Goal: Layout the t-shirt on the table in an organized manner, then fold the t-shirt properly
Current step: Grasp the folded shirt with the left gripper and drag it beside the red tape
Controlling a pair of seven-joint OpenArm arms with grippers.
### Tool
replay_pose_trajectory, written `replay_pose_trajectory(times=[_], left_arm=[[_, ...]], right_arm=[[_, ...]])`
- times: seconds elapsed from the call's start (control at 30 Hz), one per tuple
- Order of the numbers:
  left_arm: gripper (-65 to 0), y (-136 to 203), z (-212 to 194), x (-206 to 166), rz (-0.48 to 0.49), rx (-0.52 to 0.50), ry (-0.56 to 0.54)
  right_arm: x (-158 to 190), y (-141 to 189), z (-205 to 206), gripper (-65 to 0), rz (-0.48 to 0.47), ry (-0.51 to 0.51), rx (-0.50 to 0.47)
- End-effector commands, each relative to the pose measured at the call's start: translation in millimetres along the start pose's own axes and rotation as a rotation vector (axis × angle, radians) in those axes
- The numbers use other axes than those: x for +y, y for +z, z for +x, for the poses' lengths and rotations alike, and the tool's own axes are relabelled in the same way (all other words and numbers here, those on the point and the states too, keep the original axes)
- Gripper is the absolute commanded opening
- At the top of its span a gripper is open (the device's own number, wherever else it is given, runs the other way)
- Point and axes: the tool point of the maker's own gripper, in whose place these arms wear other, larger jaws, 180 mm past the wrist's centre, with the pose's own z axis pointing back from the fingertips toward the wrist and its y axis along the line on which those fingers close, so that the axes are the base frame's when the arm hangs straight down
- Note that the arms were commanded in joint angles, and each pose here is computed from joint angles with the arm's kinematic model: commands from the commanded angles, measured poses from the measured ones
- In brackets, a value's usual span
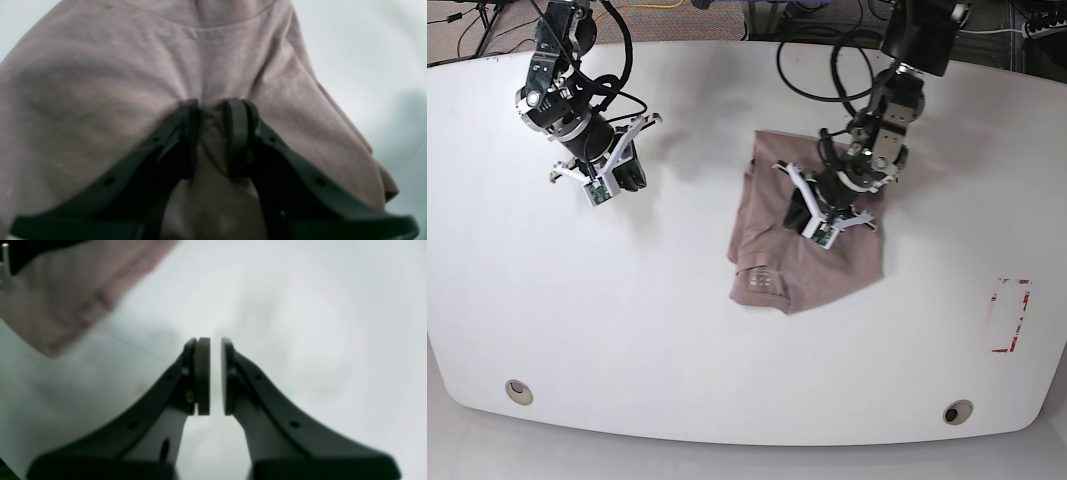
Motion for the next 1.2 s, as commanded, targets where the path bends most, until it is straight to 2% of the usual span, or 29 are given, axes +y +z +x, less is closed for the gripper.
replay_pose_trajectory(times=[0.0,0.33,0.63,0.93,1.17], left_arm=[[-52.8,22.9,-36.3,40.9,0.064,0.137,-0.036],[-52.8,82.4,-65.2,131.0,0.148,0.237,-0.092],[-52.8,134.5,-89.6,186.1,0.228,0.312,-0.102],[-52.8,185.1,-132.5,235.7,0.342,0.415,-0.018],[-52.8,215.6,-146.0,261.3,0.360,0.412,0.012]], right_arm=[[-10.6,7.5,13.4,-60.4,-0.029,-0.001,-0.054],[-17.9,10.7,12.2,-60.4,-0.048,-0.003,-0.052],[-17.7,12.1,15.4,-60.4,-0.051,0.004,-0.059],[-16.8,15.0,21.0,-60.4,-0.055,0.017,-0.072],[-17.1,15.3,21.4,-60.4,-0.056,0.019,-0.073]])
